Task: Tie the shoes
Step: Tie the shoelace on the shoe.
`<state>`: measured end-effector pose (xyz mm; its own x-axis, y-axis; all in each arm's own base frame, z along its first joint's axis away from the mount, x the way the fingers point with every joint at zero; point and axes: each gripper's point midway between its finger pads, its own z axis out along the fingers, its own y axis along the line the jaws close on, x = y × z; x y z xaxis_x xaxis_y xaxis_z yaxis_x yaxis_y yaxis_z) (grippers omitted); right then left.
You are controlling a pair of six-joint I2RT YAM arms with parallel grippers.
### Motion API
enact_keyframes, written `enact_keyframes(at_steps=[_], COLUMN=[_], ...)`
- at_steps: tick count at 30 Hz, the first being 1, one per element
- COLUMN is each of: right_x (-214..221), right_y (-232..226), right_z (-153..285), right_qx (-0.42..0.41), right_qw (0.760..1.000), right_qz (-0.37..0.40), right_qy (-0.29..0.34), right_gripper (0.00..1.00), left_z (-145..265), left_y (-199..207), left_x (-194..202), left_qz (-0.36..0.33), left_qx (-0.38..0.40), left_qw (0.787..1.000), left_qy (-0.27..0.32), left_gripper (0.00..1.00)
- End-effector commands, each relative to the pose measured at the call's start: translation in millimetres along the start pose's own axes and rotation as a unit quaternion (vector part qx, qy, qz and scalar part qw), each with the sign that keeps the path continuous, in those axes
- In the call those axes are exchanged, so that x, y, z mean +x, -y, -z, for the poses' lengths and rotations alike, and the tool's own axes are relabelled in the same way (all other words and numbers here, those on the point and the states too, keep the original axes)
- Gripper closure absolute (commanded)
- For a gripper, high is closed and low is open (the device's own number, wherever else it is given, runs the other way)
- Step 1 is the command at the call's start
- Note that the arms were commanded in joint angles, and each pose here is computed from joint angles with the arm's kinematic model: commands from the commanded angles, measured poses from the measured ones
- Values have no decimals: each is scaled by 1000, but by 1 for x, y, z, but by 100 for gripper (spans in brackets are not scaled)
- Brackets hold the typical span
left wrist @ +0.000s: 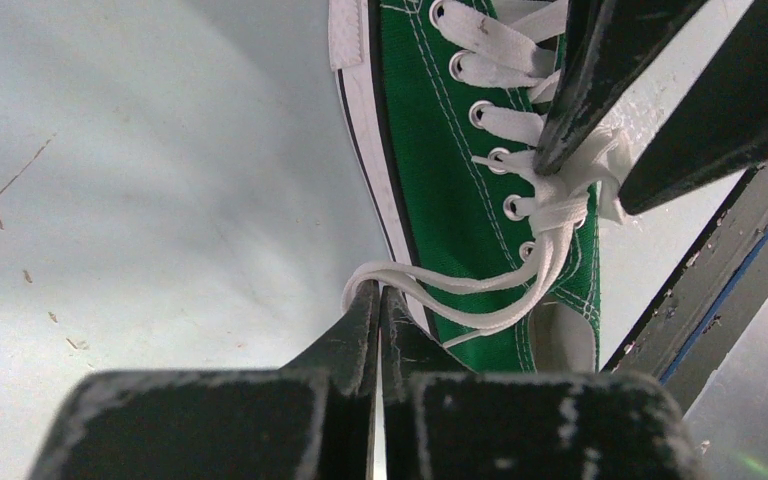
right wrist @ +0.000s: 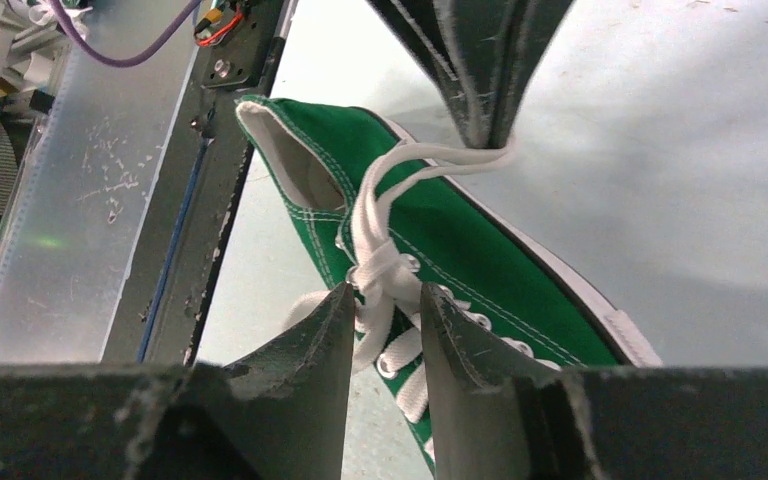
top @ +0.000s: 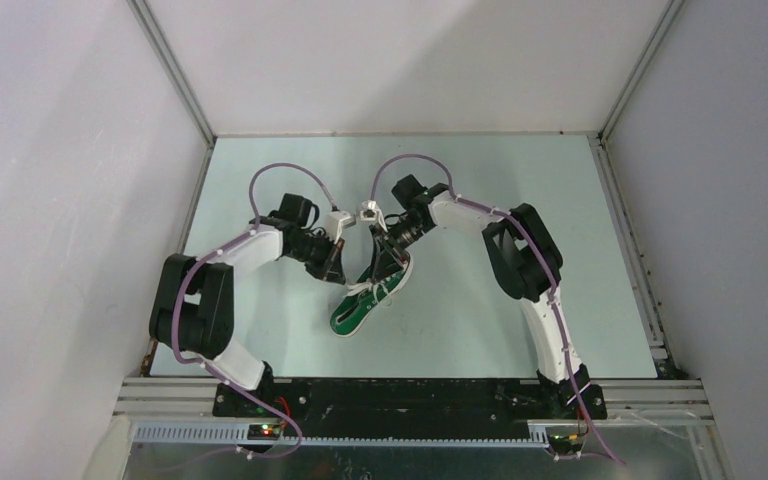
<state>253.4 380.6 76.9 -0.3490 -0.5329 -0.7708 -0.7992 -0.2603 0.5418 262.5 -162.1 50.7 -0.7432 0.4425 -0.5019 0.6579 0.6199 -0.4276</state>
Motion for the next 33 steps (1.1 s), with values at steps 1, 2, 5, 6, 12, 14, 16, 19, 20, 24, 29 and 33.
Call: enact_keyframes(at_steps=[1, 2, 5, 6, 12, 14, 16, 19, 20, 24, 29, 33], right_x=[-24, -26, -24, -23, -22, -20, -14, -11, -8, -3, -2, -7], right_y=[11, 13, 20, 22, 23, 18, 10, 2, -1, -8, -8, 2], right_z=[11, 14, 14, 13, 0, -5, -6, -7, -7, -6, -9, -7], right_qx=[6, 10, 22, 24, 7, -6, -19, -35, -42, -54, -54, -37], right_qw=[999, 999, 999, 999, 1000, 1000, 1000, 999, 999, 999, 999, 999], right_qz=[12, 14, 10, 10, 21, 23, 14, 12, 10, 6, 1, -7], right_qy=[31, 33, 29, 27, 21, 18, 13, 9, 7, 1, -5, 0], right_gripper=[67, 68, 68, 68, 65, 64, 64, 64, 64, 67, 83, 93], left_z=[4, 4, 4, 3, 4, 5, 5, 6, 6, 6, 6, 6], left_y=[7, 7, 7, 6, 5, 5, 4, 3, 3, 2, 2, 3], left_x=[-11, -10, -11, -11, -14, -14, -14, -16, -16, -17, -18, -16], left_qz=[-11, -11, -11, -11, -12, -12, -12, -11, -11, -10, -9, -9], left_qx=[14, 14, 13, 13, 11, 11, 11, 8, 8, 7, 8, 8], left_qw=[1000, 1000, 1000, 1000, 1000, 1000, 1000, 1000, 1000, 1000, 1000, 1000], left_qy=[20, 19, 21, 21, 20, 19, 18, 19, 19, 20, 22, 20], left_gripper=[100, 100, 100, 100, 100, 100, 100, 100, 100, 100, 100, 100])
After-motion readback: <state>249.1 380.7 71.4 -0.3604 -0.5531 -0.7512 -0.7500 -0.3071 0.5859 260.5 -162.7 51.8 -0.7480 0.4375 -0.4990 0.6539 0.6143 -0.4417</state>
